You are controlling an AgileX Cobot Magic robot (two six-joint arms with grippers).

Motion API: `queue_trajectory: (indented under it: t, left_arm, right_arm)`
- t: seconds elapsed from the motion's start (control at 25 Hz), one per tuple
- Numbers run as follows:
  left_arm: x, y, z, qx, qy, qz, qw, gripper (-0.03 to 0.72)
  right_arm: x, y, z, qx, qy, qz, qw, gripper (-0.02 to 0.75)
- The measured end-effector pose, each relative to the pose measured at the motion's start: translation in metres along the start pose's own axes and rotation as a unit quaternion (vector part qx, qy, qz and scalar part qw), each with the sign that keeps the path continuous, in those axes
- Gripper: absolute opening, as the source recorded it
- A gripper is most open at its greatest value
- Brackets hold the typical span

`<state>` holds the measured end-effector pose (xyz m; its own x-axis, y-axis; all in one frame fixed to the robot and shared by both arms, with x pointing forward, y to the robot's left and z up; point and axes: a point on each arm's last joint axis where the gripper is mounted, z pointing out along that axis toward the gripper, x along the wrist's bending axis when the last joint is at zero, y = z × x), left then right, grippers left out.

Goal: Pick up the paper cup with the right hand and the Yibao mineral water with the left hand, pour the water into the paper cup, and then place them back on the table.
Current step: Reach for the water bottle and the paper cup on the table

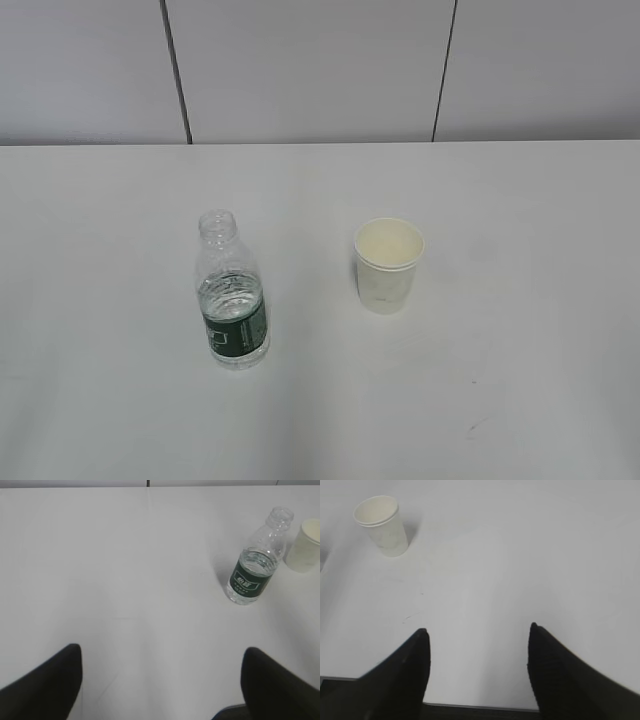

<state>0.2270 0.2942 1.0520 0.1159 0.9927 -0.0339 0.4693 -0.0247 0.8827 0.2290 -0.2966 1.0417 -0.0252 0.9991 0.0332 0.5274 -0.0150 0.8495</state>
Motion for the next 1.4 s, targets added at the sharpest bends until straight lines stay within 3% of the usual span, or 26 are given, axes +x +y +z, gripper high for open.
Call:
queue_trajectory:
  t: [0.68, 1.16, 1.4]
  left_arm:
    - [0.000, 0.000, 0.000, 0.000, 0.000, 0.000, 1.000, 0.585]
    - [0.005, 0.000, 0.000, 0.001, 0.026, 0.013, 1.000, 0.585]
    - [0.005, 0.003, -0.002, -0.013, 0.031, 0.016, 0.999, 0.585]
  right_arm:
    - [-0.002, 0.000, 0.000, 0.000, -0.008, -0.004, 1.000, 0.486]
    - [-0.002, 0.000, 0.000, 0.000, -0.008, -0.004, 1.000, 0.484]
    - [-0.001, 0.013, -0.005, -0.063, -0.008, -0.005, 0.998, 0.484]
